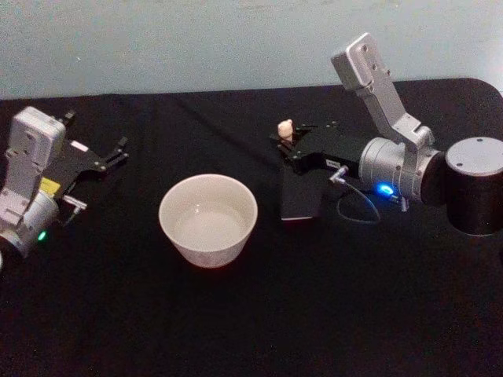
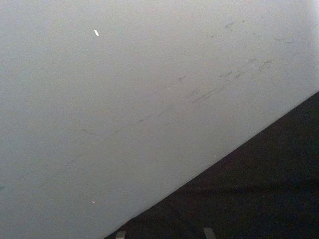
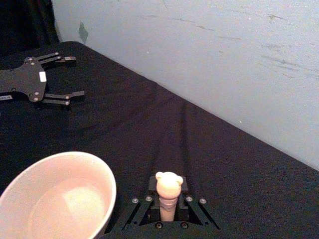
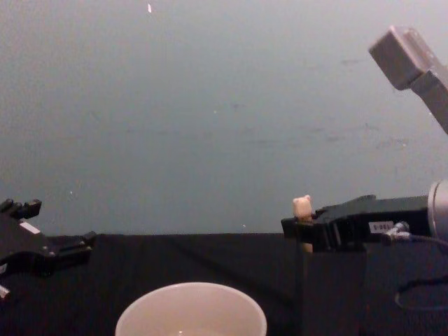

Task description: Pick up the stirring spoon with one hand, stir inside the cup, then place it back in its original position.

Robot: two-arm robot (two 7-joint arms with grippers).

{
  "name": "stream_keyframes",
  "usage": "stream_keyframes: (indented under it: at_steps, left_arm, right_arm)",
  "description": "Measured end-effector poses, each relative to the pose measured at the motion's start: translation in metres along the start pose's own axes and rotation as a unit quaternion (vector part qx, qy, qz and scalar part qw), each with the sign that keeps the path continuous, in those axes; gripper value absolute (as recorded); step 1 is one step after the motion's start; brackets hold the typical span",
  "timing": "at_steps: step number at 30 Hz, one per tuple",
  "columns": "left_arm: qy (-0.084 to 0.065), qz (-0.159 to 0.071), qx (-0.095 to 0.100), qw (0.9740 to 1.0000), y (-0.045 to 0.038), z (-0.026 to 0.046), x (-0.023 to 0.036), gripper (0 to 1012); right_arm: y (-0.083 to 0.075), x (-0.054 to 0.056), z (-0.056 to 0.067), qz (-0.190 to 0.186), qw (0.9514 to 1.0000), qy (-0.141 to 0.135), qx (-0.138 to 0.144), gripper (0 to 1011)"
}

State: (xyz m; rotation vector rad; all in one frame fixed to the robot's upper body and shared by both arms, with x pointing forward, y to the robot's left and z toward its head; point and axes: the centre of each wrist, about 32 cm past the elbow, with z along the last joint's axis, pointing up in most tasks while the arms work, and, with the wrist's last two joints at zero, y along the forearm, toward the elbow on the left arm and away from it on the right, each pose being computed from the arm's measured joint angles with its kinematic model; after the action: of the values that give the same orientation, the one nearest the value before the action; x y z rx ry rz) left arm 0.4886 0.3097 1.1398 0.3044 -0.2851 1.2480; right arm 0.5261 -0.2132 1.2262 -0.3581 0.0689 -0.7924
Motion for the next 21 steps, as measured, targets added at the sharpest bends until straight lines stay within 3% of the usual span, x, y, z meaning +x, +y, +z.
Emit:
stream_keyframes:
  at_steps: [11,21]
  left_arm:
    - [0.000,0.000,0.000,1.0000,0.0000,0.0000,0.0000,1001]
    - [0.000,0.000,0.000,1.0000,0.0000,0.0000,0.0000,1001]
  right_arm:
    - [-0.001,0.000,0.000,-0.003,1.0000,0.000,0.005,197]
    - [-0.015,0.004,0.014,-0.026,0.9982,-0.007,0.053,197]
